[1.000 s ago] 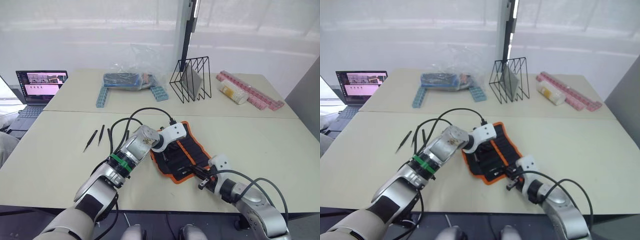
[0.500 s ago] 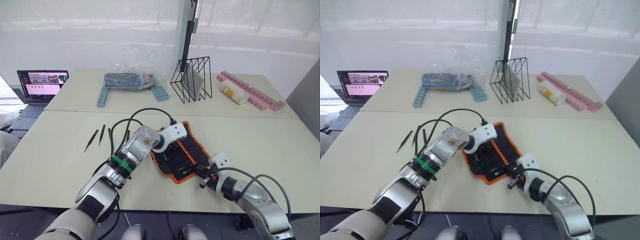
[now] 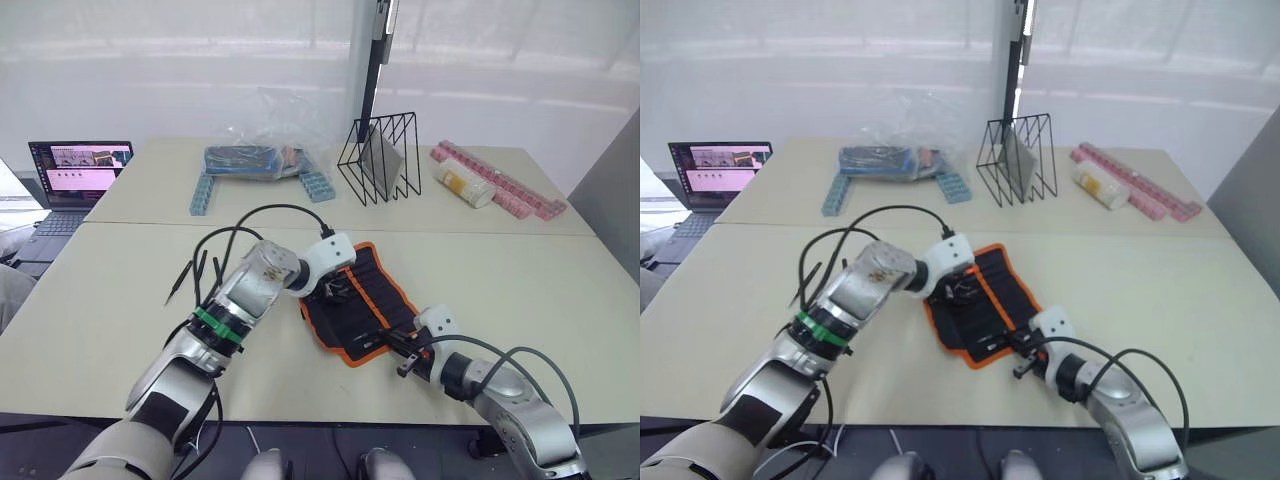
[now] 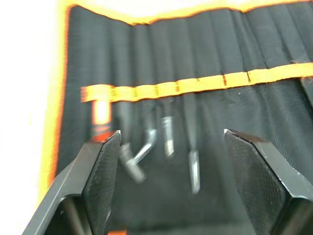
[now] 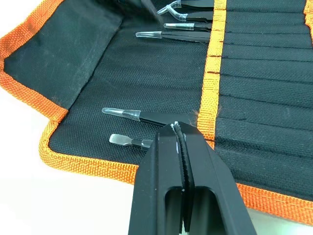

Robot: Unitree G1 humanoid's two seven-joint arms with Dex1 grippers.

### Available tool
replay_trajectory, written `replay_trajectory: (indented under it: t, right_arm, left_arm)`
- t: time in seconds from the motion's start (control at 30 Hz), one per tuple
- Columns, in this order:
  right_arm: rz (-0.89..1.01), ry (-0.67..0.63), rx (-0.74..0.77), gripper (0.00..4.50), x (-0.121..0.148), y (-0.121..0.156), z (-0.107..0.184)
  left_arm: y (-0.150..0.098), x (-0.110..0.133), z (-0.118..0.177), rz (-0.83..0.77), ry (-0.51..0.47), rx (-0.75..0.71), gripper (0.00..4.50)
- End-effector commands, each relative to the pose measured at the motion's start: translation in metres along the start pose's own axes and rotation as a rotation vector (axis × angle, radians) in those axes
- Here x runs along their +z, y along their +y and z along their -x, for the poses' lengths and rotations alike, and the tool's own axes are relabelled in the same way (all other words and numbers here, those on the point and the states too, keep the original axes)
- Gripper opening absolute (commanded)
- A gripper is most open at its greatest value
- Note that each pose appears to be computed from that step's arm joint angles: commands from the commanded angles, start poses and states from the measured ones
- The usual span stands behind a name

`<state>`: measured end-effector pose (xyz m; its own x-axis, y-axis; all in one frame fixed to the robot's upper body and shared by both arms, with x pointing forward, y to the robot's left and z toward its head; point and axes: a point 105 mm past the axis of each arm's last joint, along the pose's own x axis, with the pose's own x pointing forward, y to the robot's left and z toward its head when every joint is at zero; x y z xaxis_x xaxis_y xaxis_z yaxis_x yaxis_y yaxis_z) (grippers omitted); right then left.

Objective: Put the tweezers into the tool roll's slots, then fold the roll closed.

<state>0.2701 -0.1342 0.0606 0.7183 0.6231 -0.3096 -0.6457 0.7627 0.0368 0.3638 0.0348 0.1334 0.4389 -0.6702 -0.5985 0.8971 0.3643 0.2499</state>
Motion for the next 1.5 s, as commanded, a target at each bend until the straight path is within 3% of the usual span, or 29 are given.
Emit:
replay_trajectory:
  t: [0.03,0.23,0.5,0.63,0.73,0.97,1.5]
  right_arm:
    - [-0.019,0.033,-0.033,0.0,-0.012,-0.005,-0.003]
    - [-0.011,-0.057,-0.029,0.0,0.006,-0.006,-0.003]
    - [0.017,-0.22,0.013,0.0,0.048,-0.009,0.007]
    - [0.048,-0.255,0.056,0.0,0.066,-0.014,0.021]
    - [0.056,-0.27,0.069,0.0,0.074,-0.02,0.031]
    - [0.074,-0.213,0.058,0.0,0.065,-0.044,0.04]
    - [0.05,-0.118,0.031,0.0,0.029,-0.043,-0.007]
  left_arm:
    - [0.009,0.015,0.036,0.037,-0.152,0.042,3.57]
    - [0.024,-0.011,0.087,0.097,-0.332,0.193,3.57]
    - [0.023,-0.085,0.159,0.266,-0.361,0.39,3.57]
    - [0.013,-0.126,0.196,0.33,-0.334,0.51,4.47]
    - [0.005,-0.149,0.217,0.386,-0.322,0.595,4.47]
    - [-0.012,-0.192,0.25,0.449,-0.247,0.773,4.47]
    - [-0.033,-0.226,0.275,0.495,-0.213,0.874,4.47]
